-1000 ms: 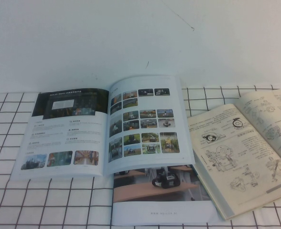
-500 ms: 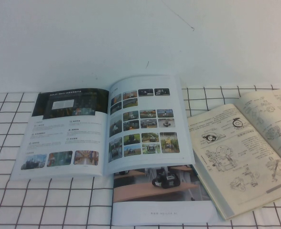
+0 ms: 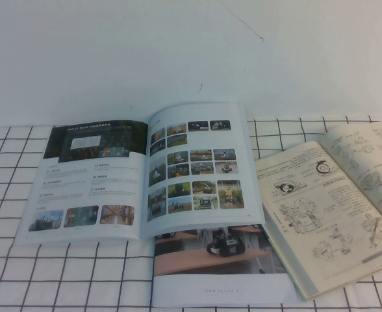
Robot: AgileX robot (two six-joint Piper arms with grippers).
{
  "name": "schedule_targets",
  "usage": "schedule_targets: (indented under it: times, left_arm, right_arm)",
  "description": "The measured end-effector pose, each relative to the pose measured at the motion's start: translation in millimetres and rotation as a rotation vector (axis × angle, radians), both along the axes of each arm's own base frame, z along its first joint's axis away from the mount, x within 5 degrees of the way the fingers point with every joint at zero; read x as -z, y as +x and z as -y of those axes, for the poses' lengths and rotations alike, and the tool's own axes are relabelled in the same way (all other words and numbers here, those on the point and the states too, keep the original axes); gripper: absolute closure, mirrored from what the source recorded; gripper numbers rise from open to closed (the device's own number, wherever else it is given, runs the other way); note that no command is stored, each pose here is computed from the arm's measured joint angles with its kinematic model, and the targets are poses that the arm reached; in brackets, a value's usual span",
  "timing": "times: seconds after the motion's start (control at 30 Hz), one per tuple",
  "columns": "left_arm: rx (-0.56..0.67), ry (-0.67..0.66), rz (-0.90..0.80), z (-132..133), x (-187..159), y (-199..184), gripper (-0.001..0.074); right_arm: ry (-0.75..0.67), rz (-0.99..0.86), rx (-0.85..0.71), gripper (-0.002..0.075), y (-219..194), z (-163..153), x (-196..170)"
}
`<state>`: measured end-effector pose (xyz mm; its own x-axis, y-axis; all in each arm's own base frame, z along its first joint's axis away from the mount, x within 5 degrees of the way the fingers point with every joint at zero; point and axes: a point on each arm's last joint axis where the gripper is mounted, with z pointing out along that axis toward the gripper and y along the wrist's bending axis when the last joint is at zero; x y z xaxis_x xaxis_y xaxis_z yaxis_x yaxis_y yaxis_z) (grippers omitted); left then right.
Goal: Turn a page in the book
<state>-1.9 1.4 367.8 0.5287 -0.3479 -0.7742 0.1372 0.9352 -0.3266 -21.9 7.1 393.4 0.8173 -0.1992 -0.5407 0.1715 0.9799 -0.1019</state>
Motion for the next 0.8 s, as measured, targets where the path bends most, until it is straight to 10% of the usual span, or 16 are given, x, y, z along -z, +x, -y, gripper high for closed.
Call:
schedule_targets:
  times: [0.37, 0.57, 0.8]
  left_arm:
    - [0.139, 0.295, -0.453, 15, -16, 67, 0.0739]
    - [0.241, 0.323, -0.745, 23, 10, 110, 0.0739]
    - [0.409, 0.305, -1.172, 33, 54, 140, 0.0739]
  right_arm:
    - [0.113, -0.682, 0.065, 0.0717, 84, 16, -55]
    - [0.283, -1.314, 0.003, 0.0717, 154, 21, -17]
    - [0.335, -1.572, -0.070, 0.0717, 192, 18, 14]
